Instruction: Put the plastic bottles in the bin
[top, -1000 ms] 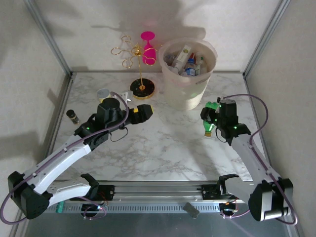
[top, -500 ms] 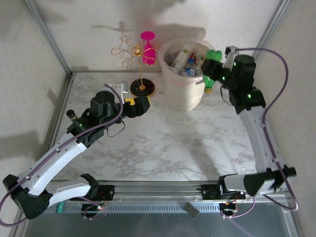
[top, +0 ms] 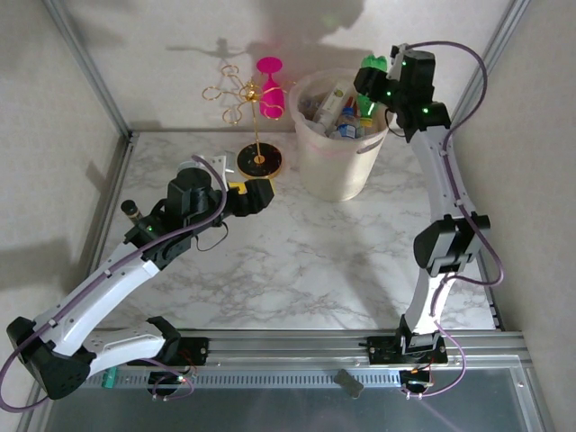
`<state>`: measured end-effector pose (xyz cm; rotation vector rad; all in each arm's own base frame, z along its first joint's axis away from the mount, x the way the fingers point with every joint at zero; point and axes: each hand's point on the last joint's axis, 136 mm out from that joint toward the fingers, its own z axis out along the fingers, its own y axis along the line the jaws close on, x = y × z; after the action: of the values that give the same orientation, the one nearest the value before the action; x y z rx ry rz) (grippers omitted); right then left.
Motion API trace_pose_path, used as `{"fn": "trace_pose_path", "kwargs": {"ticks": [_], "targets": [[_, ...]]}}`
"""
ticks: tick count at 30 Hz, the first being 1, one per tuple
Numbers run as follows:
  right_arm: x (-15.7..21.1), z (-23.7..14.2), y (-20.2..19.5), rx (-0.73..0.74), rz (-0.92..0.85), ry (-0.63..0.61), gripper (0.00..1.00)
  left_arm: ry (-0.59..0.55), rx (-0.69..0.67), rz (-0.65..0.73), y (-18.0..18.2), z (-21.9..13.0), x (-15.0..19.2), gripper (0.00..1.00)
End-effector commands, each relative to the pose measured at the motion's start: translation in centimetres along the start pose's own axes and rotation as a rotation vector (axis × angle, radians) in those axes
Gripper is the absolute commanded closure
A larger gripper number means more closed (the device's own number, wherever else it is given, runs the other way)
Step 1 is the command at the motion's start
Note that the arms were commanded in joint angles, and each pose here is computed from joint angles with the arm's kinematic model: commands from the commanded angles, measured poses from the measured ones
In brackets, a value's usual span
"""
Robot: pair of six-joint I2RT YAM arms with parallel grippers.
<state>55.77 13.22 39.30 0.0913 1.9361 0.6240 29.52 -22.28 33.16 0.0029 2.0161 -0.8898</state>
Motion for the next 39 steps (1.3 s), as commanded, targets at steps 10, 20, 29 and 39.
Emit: {"fn": "trace_pose_path", "kwargs": {"ticks": [10, 20, 29, 39], "targets": [[5.0, 3.5, -2.0, 0.001, 0.046, 0.144, 0.42, 0.004, -0.014, 0.021, 0.9, 1.3, 0.5, 0.08], [4.0, 2.8, -1.7, 0.015, 0.020, 0.124, 0.23, -0.002, -0.019, 0.027, 0.9, 1.2, 0.3, 0.07], [1.9, 0.9, -1.5, 0.042, -0.007, 0.081, 0.21, -0.027, -0.026, 0.029, 0.8, 0.3, -0.3, 0.07], [1.1, -1.4, -1.2, 0.070, -0.035, 0.061, 0.26, -0.077, -0.036, 0.038, 0.7, -1.6, -1.4, 0.05]]}}
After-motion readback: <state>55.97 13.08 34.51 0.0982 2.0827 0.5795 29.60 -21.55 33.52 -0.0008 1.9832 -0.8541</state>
